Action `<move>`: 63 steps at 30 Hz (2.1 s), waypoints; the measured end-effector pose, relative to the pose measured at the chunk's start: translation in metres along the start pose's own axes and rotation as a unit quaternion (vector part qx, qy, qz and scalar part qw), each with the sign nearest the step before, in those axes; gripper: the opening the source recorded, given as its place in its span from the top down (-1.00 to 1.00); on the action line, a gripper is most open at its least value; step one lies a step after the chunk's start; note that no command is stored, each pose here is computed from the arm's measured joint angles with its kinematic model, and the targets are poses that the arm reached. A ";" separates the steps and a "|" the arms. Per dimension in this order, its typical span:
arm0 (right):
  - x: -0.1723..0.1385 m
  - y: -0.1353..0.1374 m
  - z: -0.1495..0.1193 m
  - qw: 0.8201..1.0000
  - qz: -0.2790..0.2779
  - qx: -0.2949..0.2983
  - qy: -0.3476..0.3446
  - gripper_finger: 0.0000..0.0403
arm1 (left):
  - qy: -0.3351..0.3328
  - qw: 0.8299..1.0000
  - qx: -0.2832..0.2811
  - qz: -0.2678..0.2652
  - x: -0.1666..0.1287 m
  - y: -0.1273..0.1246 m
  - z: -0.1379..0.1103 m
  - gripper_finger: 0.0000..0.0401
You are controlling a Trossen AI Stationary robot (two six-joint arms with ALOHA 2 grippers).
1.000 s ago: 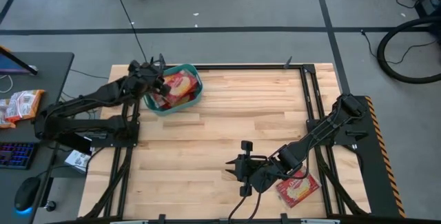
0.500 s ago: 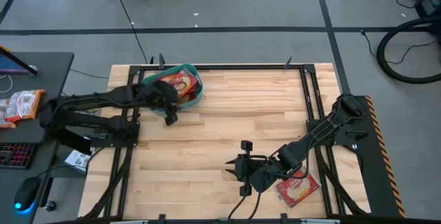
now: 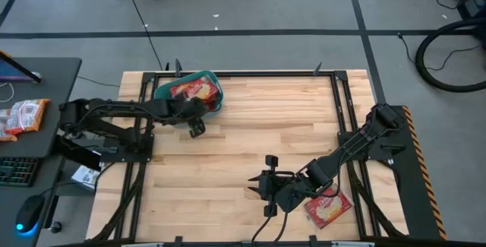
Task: Sort popcorn bags into baskets
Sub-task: Put the left popcorn bag into the bin, then put the popcorn bag into the bin
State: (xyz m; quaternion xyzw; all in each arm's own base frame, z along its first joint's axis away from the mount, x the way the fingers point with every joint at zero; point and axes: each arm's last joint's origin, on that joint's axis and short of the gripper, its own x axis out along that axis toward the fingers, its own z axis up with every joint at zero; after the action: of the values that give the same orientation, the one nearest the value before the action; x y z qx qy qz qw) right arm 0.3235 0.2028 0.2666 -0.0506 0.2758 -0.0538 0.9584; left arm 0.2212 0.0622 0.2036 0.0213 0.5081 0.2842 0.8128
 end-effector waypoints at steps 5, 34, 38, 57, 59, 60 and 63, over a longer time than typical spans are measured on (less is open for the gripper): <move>0.000 0.000 0.000 1.000 0.000 0.000 0.000 0.48 | 0.020 0.996 -0.016 0.083 0.005 0.013 -0.003 0.24; 0.002 0.033 -0.083 0.907 0.163 0.021 0.387 0.48 | -0.215 0.954 0.059 -0.199 -0.076 -0.056 0.007 0.24; -0.012 0.035 -0.094 0.881 0.133 0.046 0.451 0.48 | -0.247 0.943 0.067 -0.215 -0.084 -0.063 0.009 0.24; -0.068 0.057 -0.129 0.809 0.001 0.118 0.576 0.58 | -0.274 0.934 0.067 -0.219 -0.089 -0.066 0.012 0.24; -0.068 0.059 -0.138 0.801 -0.002 0.112 0.588 0.61 | -0.276 0.933 0.066 -0.219 -0.089 -0.066 0.012 0.24; -0.068 0.059 -0.143 0.793 0.001 0.111 0.599 0.63 | -0.279 0.932 0.064 -0.220 -0.090 -0.066 0.013 0.24; -0.068 0.056 -0.158 0.768 0.003 0.114 0.631 0.69 | -0.279 0.932 0.065 -0.222 -0.090 -0.067 0.012 0.24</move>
State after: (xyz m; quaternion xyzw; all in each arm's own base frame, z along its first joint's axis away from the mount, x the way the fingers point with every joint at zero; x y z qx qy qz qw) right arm 0.1861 0.2560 0.1623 0.1049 0.8102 -0.1013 0.5677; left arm 0.2318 -0.0344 0.2615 0.0391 0.2696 0.0452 0.9611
